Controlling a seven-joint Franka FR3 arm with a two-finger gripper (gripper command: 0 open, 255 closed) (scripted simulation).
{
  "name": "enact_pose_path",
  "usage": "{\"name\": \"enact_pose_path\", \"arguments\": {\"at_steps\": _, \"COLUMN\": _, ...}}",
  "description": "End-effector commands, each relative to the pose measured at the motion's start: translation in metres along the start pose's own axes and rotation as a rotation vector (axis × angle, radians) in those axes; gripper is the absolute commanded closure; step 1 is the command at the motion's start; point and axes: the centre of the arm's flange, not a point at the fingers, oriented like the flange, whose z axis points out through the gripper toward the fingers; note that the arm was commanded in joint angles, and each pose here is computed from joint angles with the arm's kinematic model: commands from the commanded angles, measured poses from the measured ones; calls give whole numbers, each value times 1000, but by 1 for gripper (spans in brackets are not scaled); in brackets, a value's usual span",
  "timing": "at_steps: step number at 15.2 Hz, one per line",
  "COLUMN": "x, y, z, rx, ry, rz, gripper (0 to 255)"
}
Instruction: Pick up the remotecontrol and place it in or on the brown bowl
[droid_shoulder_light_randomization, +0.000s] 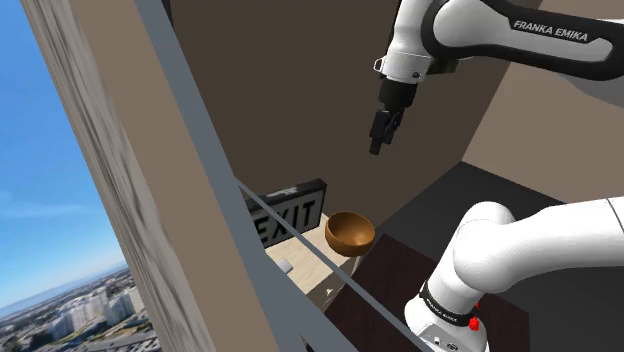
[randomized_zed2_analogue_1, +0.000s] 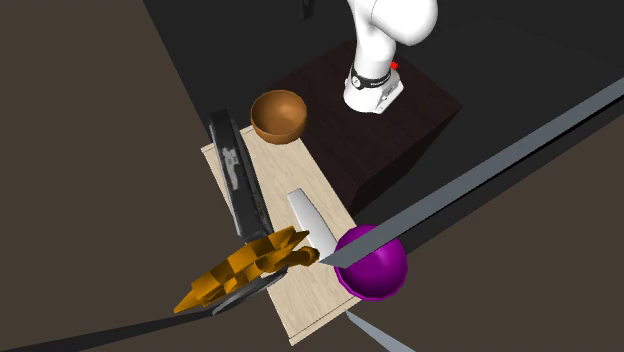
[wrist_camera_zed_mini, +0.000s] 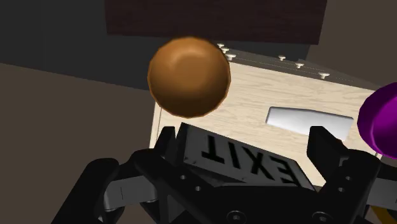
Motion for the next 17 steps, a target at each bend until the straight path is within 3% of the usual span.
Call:
{"name": "enact_pose_path", "arguments": {"at_steps": 1, "x": 0, "y": 0, "z": 0, "rx": 0, "ry": 0, "rz": 0, "gripper": 0}}
{"name": "enact_pose_path", "arguments": {"at_steps": 17, "x": 111, "y": -70, "z": 166, "rx": -8, "ry": -11, "rz": -591, "gripper": 0}}
